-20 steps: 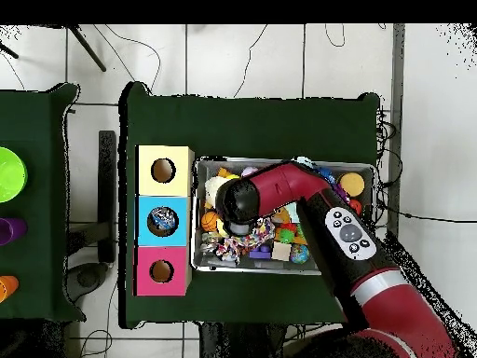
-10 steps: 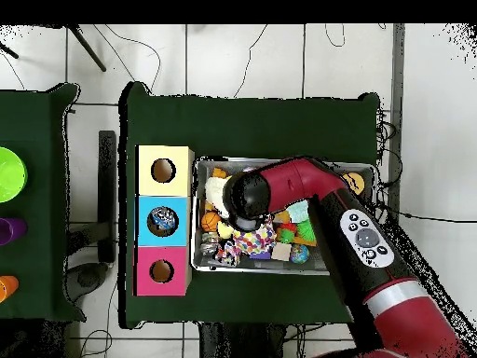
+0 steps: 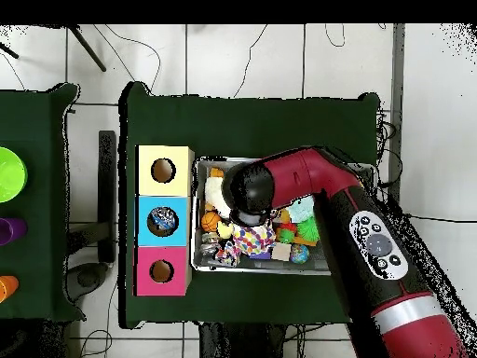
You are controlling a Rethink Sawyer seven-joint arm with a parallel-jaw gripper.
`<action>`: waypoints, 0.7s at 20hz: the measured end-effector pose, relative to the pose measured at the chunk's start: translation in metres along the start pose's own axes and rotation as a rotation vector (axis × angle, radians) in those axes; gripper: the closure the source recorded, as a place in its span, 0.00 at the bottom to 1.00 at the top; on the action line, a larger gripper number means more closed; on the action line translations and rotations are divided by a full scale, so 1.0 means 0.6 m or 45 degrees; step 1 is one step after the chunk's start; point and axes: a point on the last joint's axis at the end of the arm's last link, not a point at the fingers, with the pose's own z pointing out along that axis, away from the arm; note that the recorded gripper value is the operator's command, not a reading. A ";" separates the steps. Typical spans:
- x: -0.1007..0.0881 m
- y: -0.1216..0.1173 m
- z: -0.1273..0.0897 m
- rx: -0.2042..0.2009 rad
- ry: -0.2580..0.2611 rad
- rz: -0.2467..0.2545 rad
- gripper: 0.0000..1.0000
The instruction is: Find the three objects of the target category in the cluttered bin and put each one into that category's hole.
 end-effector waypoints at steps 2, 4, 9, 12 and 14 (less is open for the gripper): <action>-0.001 0.007 -0.012 0.011 -0.010 -0.008 0.00; 0.000 0.015 -0.021 0.020 -0.022 -0.018 0.00; 0.006 0.048 -0.036 0.032 -0.045 -0.057 0.00; 0.011 0.064 -0.037 0.038 -0.048 -0.077 0.00; 0.015 0.075 -0.037 0.043 -0.049 -0.090 0.00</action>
